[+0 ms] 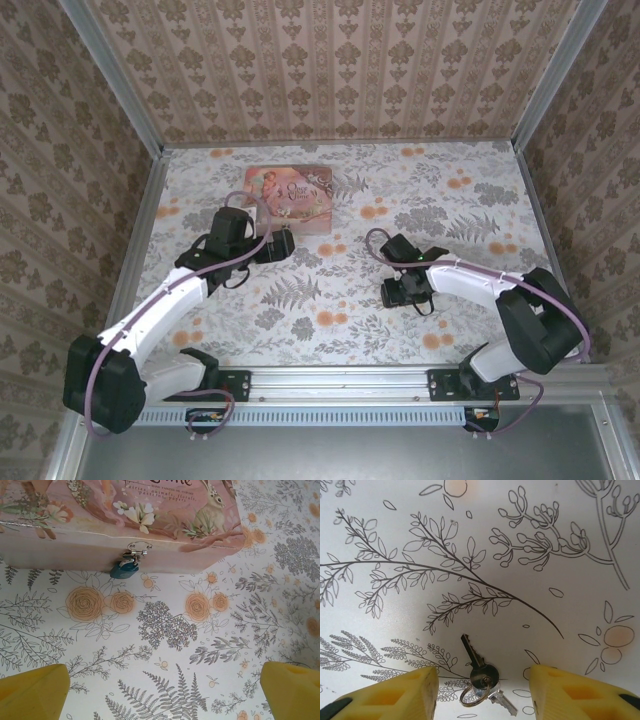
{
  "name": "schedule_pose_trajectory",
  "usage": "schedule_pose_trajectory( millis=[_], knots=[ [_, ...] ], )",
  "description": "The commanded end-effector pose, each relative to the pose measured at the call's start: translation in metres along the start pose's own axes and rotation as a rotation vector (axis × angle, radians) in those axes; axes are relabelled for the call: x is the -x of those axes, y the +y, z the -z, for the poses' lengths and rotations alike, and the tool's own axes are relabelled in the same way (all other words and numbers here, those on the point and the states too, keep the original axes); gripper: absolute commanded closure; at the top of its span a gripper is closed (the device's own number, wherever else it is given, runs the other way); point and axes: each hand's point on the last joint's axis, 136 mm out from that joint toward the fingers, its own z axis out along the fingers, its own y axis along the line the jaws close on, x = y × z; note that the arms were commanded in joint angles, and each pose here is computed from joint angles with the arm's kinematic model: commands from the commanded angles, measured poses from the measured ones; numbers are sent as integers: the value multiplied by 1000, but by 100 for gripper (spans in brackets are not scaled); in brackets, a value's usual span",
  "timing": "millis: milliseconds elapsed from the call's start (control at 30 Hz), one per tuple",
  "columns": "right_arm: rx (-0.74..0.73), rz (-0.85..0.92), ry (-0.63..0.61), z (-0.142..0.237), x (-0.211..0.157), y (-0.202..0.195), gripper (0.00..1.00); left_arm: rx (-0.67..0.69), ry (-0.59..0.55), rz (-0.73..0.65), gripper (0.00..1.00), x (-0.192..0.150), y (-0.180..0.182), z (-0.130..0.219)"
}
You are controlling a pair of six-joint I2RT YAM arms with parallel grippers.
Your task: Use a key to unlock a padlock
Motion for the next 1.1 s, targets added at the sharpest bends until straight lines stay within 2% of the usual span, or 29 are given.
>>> schedule_pose_trajectory(
  millis=[0, 233, 500, 633, 933, 1067],
  knots=[
    [-31, 0, 16, -2, 0, 0, 50, -15, 5, 21, 0, -2, 0, -3],
    [-48, 10, 40, -11, -5, 2, 55, -30, 11, 33, 0, -5, 0, -4],
    [-59, 16, 44, -17, -7, 5, 64, -24, 2, 64, 0, -3, 10, -5],
    [-57, 17, 50, -18, -8, 7, 73, -25, 4, 67, 0, -4, 11, -5],
    [8, -2, 34, -20, -8, 17, 100, -42, -1, 71, 0, -4, 9, -7],
    [54, -16, -4, -10, -3, 23, 100, -36, -6, 72, 0, -4, 11, -9]
  ],
)
